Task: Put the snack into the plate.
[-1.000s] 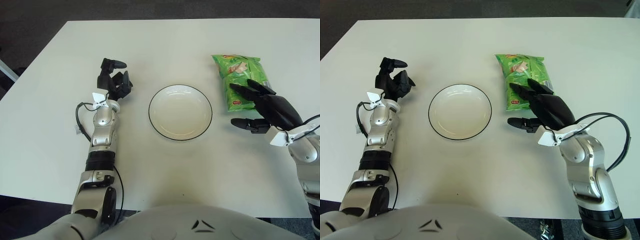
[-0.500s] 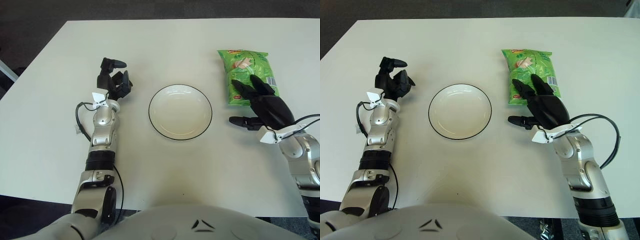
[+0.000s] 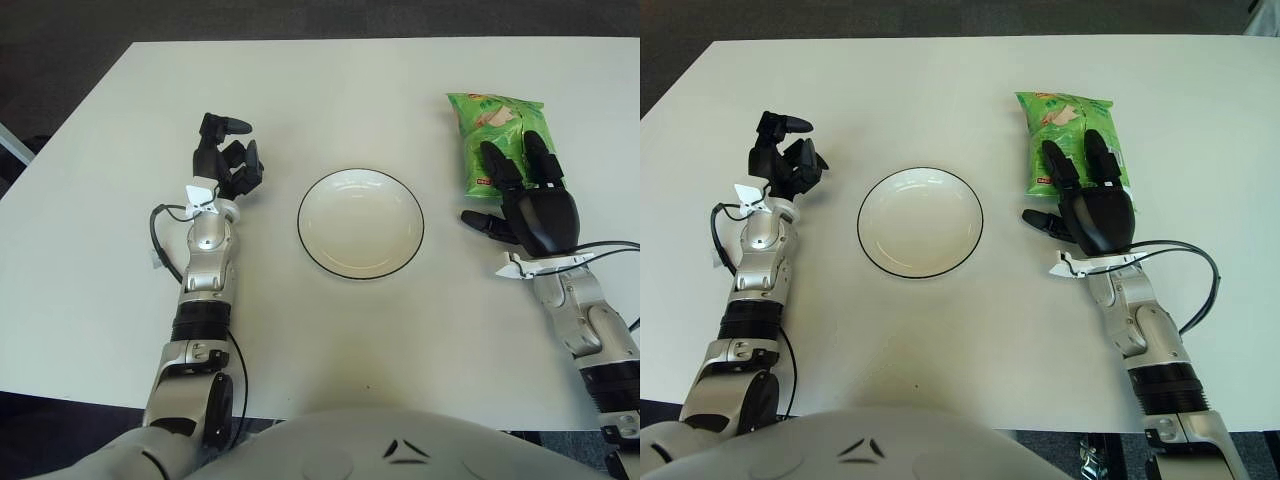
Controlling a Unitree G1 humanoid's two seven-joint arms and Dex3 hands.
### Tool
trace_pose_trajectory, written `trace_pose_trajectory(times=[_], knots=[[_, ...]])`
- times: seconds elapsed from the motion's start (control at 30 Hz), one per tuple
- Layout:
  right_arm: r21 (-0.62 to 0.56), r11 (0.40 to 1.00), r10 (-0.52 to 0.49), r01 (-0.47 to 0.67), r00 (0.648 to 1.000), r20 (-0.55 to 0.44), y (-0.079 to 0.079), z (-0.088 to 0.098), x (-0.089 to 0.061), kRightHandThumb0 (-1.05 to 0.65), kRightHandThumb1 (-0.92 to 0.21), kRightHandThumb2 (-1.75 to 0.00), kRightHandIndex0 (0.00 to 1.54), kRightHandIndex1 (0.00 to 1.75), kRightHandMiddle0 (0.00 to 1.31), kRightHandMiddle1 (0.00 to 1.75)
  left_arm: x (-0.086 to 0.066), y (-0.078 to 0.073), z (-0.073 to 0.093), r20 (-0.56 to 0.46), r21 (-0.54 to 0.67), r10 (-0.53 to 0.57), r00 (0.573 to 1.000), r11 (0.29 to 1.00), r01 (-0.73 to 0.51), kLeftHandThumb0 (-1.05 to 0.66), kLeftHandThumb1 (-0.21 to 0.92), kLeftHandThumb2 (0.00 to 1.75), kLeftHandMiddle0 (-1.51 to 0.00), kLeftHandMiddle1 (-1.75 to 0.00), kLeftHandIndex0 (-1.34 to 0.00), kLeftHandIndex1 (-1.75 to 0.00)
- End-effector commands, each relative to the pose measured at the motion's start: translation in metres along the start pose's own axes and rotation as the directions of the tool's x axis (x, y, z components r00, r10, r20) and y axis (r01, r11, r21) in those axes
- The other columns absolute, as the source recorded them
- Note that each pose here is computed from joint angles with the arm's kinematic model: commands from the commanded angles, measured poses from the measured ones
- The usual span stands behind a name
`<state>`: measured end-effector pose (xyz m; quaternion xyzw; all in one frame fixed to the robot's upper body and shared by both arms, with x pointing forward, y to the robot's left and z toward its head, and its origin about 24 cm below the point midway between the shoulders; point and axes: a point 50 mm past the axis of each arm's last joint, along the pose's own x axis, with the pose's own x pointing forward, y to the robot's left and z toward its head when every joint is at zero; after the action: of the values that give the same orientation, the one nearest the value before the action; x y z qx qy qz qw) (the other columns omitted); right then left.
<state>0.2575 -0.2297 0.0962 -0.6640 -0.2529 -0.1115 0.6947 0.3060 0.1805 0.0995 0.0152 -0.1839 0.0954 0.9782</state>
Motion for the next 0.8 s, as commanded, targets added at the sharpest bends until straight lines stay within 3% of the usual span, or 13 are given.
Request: trace_pose_trajectory(times=[0.0,0.3,0.5,0.53,0.63,0.7,0.77], knots=[[-0.038,0.999,0.002,-0.003,1.000,-0.017,0.024,0.001,-0.022,-0.86,-0.92,-0.58,0.00,0.00,0.26,0.04,-0.037,0.008,-0.041,-0.164,0.054,0.043,0.986,0.998,-0.035,-0.37,0.74,0.76,-0.82,-1.75,-0.31,-1.75],[0.026,0.996,-0.084,0.084,0.996,-0.010,0.021,0.004,-0.021,-0.77,-0.92,-0.64,0.00,0.00,0.29,0.05,-0.037,0.007,-0.041,-0.152,0.071,0.049,0.987,0.997,-0.039,-0.37,0.73,0.77,-0.83,-1.75,-0.32,-1.75],[0.028,0.987,-0.156,0.155,0.988,0.020,0.013,0.007,-0.021,-0.44,-0.92,-0.34,0.36,0.06,0.55,0.16,-0.037,0.007,-0.041,-0.151,0.071,0.049,0.987,0.997,-0.038,-0.38,0.72,0.78,-0.84,-1.75,-0.32,-1.75],[0.028,0.985,-0.173,0.172,0.984,0.032,0.012,0.007,-0.021,-0.41,-0.92,-0.32,0.38,0.31,0.52,0.63,-0.037,0.007,-0.040,-0.151,0.071,0.049,0.987,0.997,-0.038,-0.38,0.72,0.79,-0.84,-1.75,-0.33,-1.75],[0.048,0.976,-0.217,0.214,0.974,0.067,0.010,0.008,-0.021,-0.37,-0.92,-0.29,0.31,0.86,0.48,1.19,-0.038,0.007,-0.040,-0.151,0.071,0.048,0.987,0.997,-0.038,-0.38,0.72,0.79,-0.85,-1.75,-0.33,-1.75],[0.076,0.971,-0.230,0.225,0.970,0.076,0.010,0.008,-0.022,-0.19,-0.92,-0.29,0.28,1.20,0.51,1.25,-0.038,0.006,-0.040,-0.151,0.071,0.048,0.987,0.997,-0.037,-0.38,0.72,0.79,-0.85,-1.75,-0.33,-1.75],[0.094,0.969,-0.238,0.230,0.968,0.080,0.010,0.008,-0.022,-0.08,-0.92,-0.31,0.25,1.42,0.50,1.31,-0.037,0.006,-0.040,-0.151,0.071,0.047,0.987,0.997,-0.037,-0.38,0.71,0.79,-0.85,-1.75,-0.33,-1.75]])
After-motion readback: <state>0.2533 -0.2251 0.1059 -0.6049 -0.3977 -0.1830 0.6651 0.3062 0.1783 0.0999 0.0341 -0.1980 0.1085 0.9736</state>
